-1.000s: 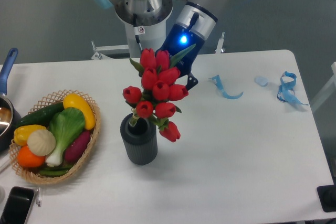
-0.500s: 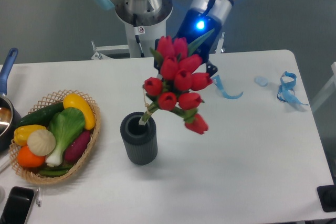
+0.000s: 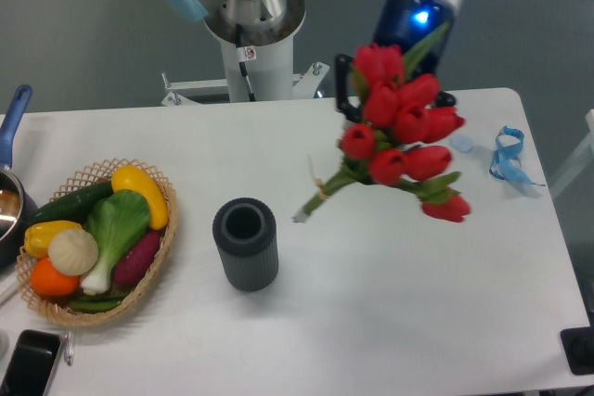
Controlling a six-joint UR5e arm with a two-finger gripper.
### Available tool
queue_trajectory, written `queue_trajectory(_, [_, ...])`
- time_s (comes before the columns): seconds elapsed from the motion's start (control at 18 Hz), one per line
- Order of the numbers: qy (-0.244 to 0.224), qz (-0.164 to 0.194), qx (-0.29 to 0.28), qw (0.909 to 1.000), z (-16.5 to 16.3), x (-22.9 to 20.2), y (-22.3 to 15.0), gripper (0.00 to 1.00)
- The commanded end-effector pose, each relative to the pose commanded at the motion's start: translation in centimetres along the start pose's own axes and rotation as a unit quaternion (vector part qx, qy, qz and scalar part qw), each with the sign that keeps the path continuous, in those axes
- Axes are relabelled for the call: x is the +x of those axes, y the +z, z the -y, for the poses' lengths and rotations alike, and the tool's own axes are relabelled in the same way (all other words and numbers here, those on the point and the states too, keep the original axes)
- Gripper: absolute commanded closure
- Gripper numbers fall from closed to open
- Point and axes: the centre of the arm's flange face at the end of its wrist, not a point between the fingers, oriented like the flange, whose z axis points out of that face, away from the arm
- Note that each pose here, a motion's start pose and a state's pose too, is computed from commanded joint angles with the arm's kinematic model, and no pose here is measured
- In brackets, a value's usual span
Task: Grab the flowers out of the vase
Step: 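Lift the tulip bouquet up out of the vase and away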
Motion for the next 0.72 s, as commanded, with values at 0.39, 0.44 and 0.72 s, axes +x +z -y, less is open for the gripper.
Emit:
queue_trajectory(0.39, [0.032,0.007,-0.005,0.9995,-1.1,-3.8,0.7,0.56])
queue_trajectory(0.44, [0.032,0.008,-0.005,0.9994,-1.0,-4.0,0.7,0.56])
queue_trajectory(0.72, [0.026,0.007,-0.006,0.9996,-1.7,-4.1,0.8,0.56])
